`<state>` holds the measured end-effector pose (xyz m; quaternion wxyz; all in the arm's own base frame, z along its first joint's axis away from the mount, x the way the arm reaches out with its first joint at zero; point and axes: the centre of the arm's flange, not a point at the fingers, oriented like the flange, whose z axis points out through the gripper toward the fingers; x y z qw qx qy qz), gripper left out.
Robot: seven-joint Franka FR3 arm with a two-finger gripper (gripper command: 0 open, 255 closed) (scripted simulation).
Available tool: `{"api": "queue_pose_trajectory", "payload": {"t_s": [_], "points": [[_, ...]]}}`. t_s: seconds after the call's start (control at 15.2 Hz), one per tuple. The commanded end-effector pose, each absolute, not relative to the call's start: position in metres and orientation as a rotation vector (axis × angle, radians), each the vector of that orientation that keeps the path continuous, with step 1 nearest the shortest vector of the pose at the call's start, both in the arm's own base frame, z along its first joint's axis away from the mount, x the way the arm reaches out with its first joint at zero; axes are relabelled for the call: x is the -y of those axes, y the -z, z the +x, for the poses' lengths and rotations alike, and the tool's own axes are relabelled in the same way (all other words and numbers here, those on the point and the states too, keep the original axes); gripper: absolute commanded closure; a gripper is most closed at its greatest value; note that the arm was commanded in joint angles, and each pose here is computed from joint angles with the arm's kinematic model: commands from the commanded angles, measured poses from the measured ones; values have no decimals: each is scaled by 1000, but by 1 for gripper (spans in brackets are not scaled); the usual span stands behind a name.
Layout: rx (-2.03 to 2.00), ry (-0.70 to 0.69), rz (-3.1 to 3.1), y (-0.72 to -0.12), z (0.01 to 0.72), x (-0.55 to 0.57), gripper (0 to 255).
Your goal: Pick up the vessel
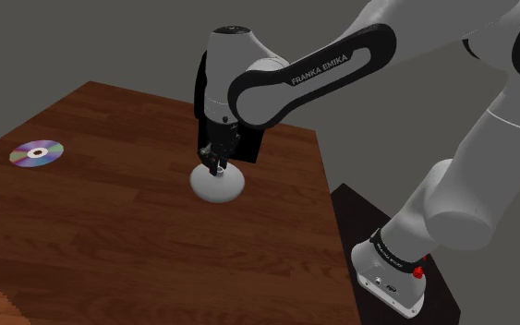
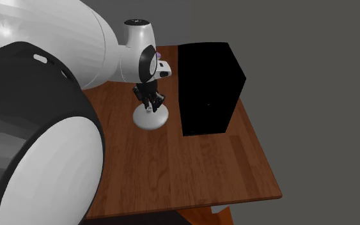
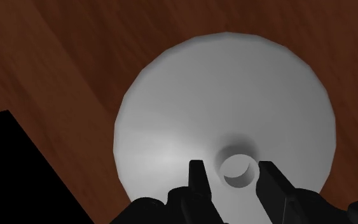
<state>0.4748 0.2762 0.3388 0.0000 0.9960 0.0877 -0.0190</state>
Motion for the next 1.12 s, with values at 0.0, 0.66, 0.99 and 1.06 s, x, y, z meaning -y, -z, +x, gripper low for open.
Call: {"api": "queue_pose_trajectory", "payload": {"t_s": [0.0, 0.66, 0.99, 1.06], "points": [[-275, 63, 3128, -338, 476, -275, 255], [-275, 63, 3128, -391, 476, -275, 255], [-275, 63, 3128, -417, 476, -275, 255], [-275, 63, 3128, -418, 476, -275, 255]]}}
